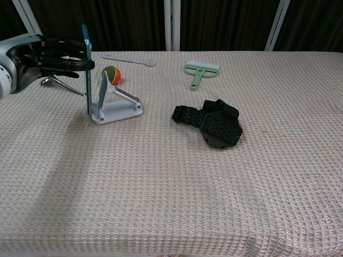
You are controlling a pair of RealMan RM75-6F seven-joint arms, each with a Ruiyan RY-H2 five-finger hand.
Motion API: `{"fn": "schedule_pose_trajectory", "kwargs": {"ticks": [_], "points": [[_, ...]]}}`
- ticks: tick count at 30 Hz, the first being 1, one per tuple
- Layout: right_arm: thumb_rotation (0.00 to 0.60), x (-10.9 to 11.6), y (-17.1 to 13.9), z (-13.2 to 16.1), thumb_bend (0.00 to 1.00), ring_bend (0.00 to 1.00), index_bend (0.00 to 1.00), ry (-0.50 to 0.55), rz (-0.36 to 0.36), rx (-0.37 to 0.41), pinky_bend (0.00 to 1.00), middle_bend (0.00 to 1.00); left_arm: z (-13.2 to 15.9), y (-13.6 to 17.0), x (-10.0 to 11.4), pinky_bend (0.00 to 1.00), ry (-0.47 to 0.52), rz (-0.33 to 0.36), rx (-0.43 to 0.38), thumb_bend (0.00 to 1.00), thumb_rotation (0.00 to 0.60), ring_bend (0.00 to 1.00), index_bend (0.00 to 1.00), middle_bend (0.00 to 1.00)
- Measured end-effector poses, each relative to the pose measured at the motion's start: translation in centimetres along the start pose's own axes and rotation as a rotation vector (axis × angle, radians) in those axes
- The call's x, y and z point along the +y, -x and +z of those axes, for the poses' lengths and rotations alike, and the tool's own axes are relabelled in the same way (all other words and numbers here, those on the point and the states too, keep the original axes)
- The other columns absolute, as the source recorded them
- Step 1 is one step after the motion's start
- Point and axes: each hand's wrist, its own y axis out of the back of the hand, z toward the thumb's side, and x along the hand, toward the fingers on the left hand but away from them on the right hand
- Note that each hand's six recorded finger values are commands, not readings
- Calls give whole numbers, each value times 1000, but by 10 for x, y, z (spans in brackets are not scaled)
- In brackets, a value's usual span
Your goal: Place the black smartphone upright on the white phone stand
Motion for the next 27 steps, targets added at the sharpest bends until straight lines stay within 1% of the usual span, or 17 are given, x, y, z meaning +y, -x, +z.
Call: {"fn": "schedule_pose_trajectory", "kwargs": {"ticks": [13, 27], "points": [[600, 1, -1, -2, 174, 0, 0, -3, 1, -2, 0, 0, 0, -10, -17, 246, 31, -10, 27, 460, 600, 279, 567, 591], [600, 1, -1, -4, 174, 0, 0, -1, 7, -7, 0, 0, -4, -14, -20, 246, 38, -2, 27, 463, 600, 279, 567, 592]]}}
